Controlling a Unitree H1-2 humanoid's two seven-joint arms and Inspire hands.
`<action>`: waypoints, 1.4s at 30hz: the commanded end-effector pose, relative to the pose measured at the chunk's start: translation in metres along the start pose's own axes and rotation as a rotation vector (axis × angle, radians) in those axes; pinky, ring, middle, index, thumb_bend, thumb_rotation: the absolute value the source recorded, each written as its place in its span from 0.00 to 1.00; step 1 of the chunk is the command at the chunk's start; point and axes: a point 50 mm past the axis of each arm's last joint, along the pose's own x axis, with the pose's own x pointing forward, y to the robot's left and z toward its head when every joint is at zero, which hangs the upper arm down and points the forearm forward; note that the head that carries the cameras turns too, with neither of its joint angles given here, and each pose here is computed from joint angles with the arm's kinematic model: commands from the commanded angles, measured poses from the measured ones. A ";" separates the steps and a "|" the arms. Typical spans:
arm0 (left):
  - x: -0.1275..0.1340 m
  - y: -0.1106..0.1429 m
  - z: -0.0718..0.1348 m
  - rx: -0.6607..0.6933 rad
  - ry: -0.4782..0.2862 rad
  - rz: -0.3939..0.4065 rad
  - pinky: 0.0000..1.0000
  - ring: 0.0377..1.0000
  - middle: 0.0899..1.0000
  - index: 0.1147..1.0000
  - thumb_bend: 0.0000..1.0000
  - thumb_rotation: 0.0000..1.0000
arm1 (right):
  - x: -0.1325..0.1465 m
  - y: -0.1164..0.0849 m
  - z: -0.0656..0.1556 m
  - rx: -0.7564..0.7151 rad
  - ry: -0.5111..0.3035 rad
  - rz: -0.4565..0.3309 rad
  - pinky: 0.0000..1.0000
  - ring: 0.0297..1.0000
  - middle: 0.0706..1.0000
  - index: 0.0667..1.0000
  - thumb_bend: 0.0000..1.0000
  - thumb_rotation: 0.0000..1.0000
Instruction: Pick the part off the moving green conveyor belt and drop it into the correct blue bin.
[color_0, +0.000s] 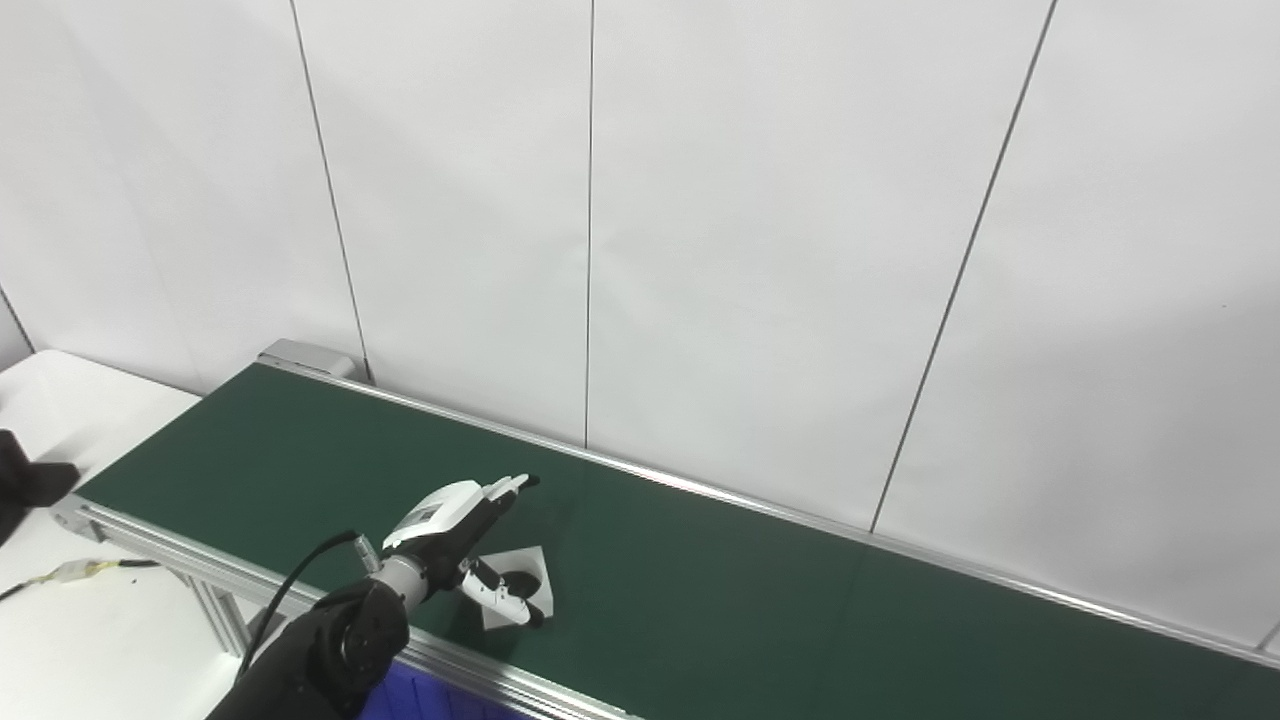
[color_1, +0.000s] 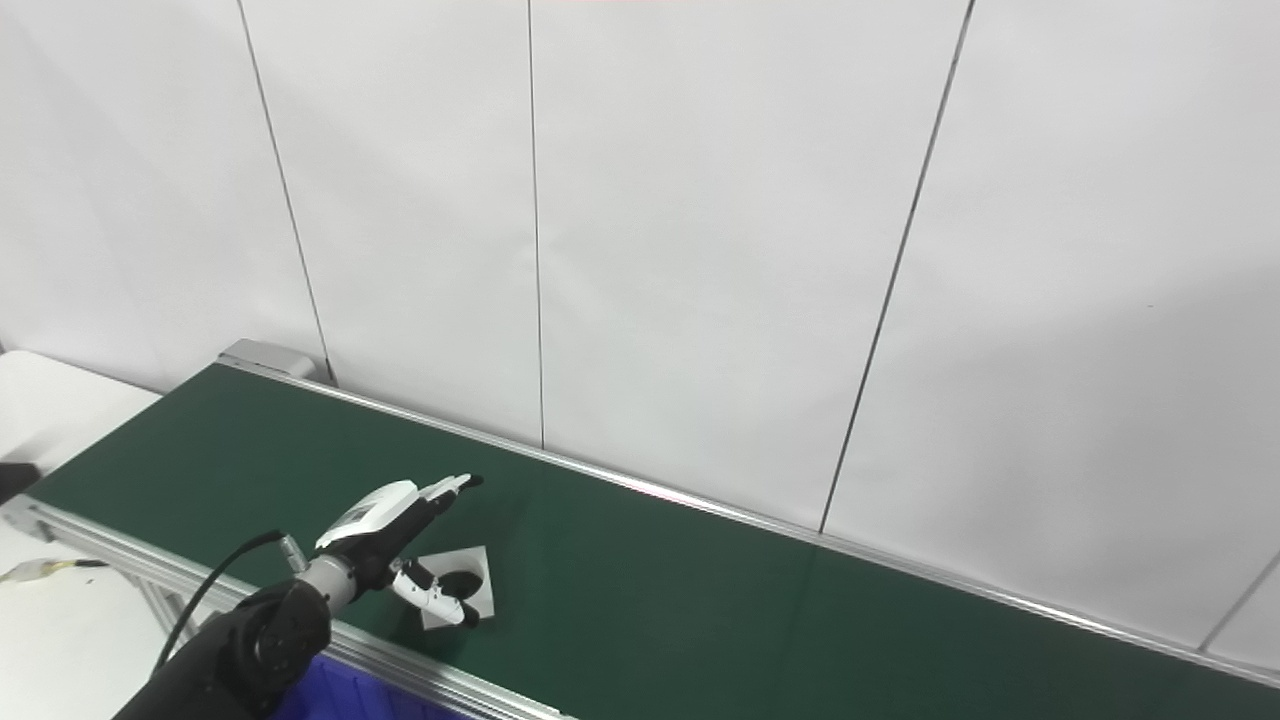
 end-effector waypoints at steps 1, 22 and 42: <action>0.010 0.020 0.007 0.052 -0.029 0.077 0.94 0.99 1.00 0.97 0.89 0.17 | 0.003 -0.001 0.011 0.019 -0.080 -0.016 0.77 0.82 0.85 0.93 0.34 0.29; 0.021 -0.052 0.020 0.022 -0.117 0.134 0.84 0.88 0.90 0.87 0.75 0.02 | 0.001 0.001 0.014 0.026 -0.068 -0.026 0.78 0.82 0.85 0.94 0.37 0.40; 0.023 -0.057 0.021 0.021 -0.082 0.093 0.40 0.40 0.47 0.43 0.50 0.00 | 0.001 0.004 0.015 0.040 -0.067 -0.033 0.78 0.82 0.85 0.93 0.38 0.46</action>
